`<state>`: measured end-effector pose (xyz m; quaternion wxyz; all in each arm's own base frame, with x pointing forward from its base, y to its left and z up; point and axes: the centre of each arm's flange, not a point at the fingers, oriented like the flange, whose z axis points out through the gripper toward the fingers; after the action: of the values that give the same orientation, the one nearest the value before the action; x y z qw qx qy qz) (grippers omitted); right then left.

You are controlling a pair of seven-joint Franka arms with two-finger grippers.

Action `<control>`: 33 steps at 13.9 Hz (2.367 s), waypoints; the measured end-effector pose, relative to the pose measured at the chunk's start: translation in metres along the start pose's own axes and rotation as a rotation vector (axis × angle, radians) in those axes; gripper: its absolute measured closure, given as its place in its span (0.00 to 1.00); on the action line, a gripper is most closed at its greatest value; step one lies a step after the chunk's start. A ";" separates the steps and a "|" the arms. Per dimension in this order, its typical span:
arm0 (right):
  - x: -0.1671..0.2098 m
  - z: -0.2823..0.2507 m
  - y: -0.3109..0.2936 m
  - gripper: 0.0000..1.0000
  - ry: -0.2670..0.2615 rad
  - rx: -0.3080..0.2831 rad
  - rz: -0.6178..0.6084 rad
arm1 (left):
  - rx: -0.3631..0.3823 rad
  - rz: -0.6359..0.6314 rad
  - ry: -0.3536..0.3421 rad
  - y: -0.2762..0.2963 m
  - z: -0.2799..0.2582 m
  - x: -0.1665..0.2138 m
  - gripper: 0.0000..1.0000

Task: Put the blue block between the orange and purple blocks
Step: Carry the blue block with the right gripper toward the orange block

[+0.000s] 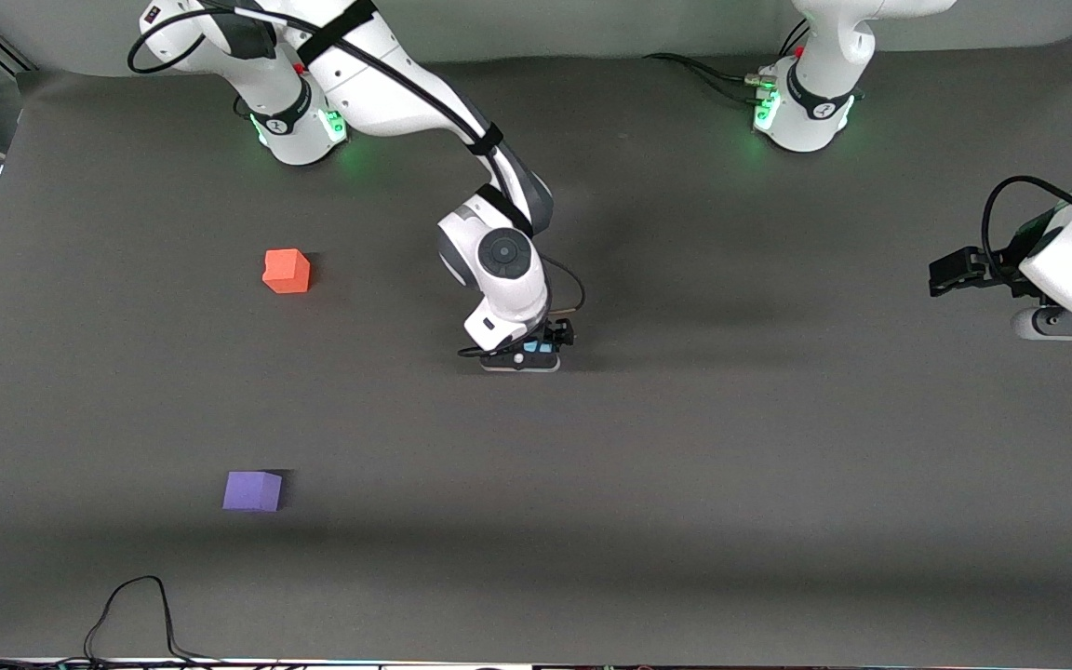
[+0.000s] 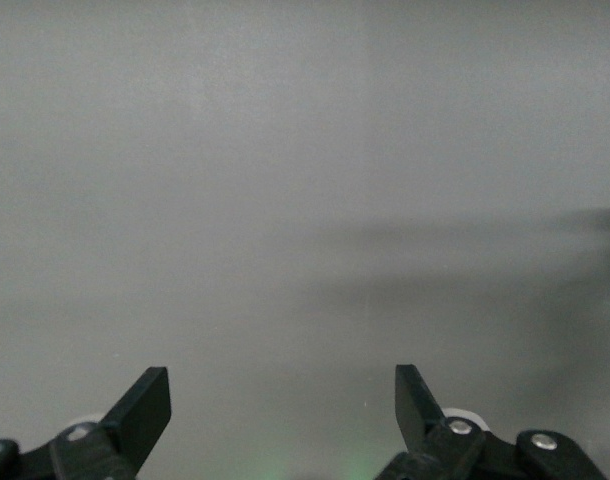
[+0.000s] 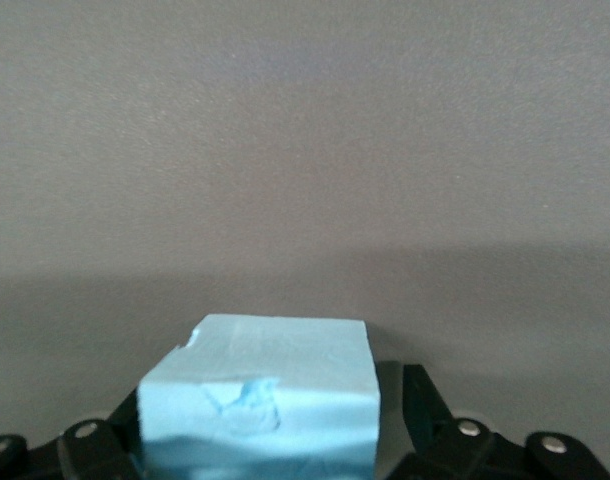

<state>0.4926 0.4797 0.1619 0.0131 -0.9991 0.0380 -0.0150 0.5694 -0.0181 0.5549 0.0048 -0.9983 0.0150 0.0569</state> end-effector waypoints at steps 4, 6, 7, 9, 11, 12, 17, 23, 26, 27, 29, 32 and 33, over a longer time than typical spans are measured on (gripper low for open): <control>0.001 0.002 -0.002 0.04 0.004 0.002 -0.001 | 0.000 0.001 0.000 0.000 0.000 0.000 0.00; 0.001 -0.002 -0.006 0.30 0.008 0.008 -0.006 | 0.000 0.001 0.000 0.000 0.000 0.000 0.00; 0.001 -0.004 -0.008 0.37 0.011 0.012 -0.007 | 0.000 0.001 0.000 0.000 0.000 0.000 0.00; 0.002 -0.009 -0.010 0.37 0.009 0.013 -0.008 | 0.000 0.001 0.000 0.000 0.000 0.000 0.00; 0.004 -0.025 -0.013 0.37 -0.012 -0.002 -0.008 | 0.000 0.001 0.001 0.001 0.000 0.000 0.00; 0.007 -0.042 -0.015 0.37 -0.027 -0.011 -0.008 | 0.000 0.002 0.003 0.001 0.000 0.000 0.00; 0.024 -0.198 0.003 0.37 -0.076 -0.007 -0.027 | 0.001 0.002 0.013 0.001 -0.004 0.001 0.00; 0.067 -0.331 0.136 0.37 -0.188 0.001 -0.175 | 0.001 0.001 0.014 0.000 -0.004 0.001 0.00; 0.091 -0.371 0.244 0.37 -0.194 0.032 -0.237 | 0.001 0.002 0.014 0.001 -0.004 0.001 0.00; 0.095 -0.378 0.283 0.37 -0.193 0.049 -0.252 | 0.001 0.002 0.014 0.001 -0.005 0.001 0.00; 0.100 -0.377 0.363 0.37 -0.203 0.086 -0.263 | 0.001 0.003 0.016 0.001 -0.005 0.001 0.00; 0.103 -0.353 0.437 0.41 -0.220 0.103 -0.242 | 0.001 0.005 0.020 0.002 -0.007 0.001 0.00; 0.104 -0.341 0.450 0.41 -0.216 0.100 -0.231 | 0.001 0.005 0.024 0.003 -0.009 0.001 0.00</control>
<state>0.5512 0.0150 0.4936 0.0652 -0.9907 -0.0797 0.0892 0.5711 -0.0208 0.5638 0.0051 -0.9988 0.0176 0.0450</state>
